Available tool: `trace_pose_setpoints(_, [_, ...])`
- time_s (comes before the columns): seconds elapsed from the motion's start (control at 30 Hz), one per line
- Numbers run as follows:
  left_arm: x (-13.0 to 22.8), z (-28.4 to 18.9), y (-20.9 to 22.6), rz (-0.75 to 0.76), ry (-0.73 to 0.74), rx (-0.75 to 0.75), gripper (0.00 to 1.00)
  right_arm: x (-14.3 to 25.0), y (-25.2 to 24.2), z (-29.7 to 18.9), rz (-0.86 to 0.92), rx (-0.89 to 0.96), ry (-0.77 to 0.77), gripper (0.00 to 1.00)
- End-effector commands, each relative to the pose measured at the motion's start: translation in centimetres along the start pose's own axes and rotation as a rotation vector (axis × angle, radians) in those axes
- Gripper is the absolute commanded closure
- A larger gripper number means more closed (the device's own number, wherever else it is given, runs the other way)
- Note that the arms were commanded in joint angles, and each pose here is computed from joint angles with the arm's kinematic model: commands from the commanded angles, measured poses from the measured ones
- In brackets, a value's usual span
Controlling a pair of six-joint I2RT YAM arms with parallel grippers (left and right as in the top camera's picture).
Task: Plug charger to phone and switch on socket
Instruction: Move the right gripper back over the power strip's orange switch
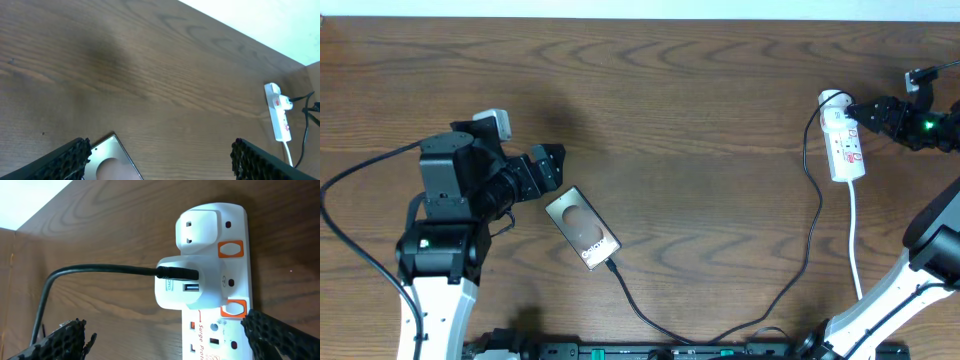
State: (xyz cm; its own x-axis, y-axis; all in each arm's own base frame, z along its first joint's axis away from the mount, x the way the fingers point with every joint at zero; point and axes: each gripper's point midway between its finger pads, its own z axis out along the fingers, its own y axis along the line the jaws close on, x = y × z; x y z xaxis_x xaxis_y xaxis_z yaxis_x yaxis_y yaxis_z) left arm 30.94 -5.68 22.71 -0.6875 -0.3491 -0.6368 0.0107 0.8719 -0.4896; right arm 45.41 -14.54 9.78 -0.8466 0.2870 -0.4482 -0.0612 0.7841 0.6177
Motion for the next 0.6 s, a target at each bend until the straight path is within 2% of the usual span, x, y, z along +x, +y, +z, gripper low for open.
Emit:
trace_pose_setpoints(0.0, [-0.3,0.3,0.3,0.016,0.003,-0.013,0.09,-0.6,0.4,-0.1,-0.019,-0.008,-0.011,0.01])
trace_pose_setpoints(0.57, [0.3,1.6,1.1,-0.002,0.047,-0.03,0.09,-0.1,0.7,1.1,-0.041,0.034,0.037,0.01])
